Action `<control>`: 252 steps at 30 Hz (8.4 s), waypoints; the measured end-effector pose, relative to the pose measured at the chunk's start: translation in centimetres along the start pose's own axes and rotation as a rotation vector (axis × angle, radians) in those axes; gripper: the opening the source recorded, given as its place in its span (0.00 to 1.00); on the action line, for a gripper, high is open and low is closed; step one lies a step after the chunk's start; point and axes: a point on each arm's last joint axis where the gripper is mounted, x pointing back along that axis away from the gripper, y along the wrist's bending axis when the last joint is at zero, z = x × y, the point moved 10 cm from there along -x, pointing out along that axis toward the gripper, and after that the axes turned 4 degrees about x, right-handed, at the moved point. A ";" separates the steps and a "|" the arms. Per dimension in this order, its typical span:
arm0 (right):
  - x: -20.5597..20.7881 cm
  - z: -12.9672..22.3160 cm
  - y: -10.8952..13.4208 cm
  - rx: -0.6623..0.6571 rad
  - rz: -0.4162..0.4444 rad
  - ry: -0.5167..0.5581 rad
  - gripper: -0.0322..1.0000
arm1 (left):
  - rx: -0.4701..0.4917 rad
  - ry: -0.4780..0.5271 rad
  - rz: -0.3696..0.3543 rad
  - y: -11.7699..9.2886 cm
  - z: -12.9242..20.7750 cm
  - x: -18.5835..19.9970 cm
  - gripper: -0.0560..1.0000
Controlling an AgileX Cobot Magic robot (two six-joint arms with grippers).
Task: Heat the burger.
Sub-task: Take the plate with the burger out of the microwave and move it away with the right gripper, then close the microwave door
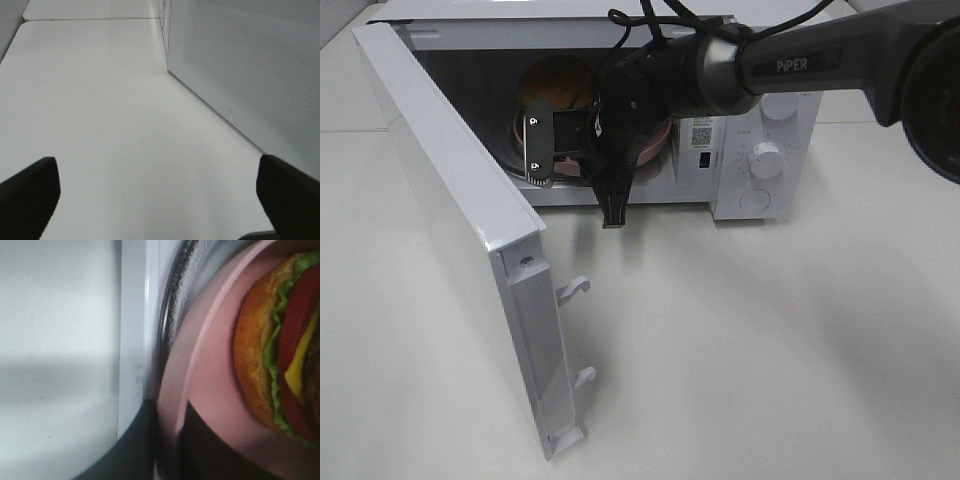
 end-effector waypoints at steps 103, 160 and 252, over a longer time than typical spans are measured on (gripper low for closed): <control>23.2 6.5 15.0 0.190 -0.021 -0.104 0.07 | 0.000 0.000 0.000 0.0 0.0 0.0 0.99; 30.5 18.7 21.6 -1.057 0.041 0.557 0.09 | 0.000 0.000 0.000 0.0 0.0 0.0 0.99; 23.6 20.1 17.5 -1.509 0.236 0.394 0.60 | 0.000 0.000 0.000 0.0 0.0 0.0 0.99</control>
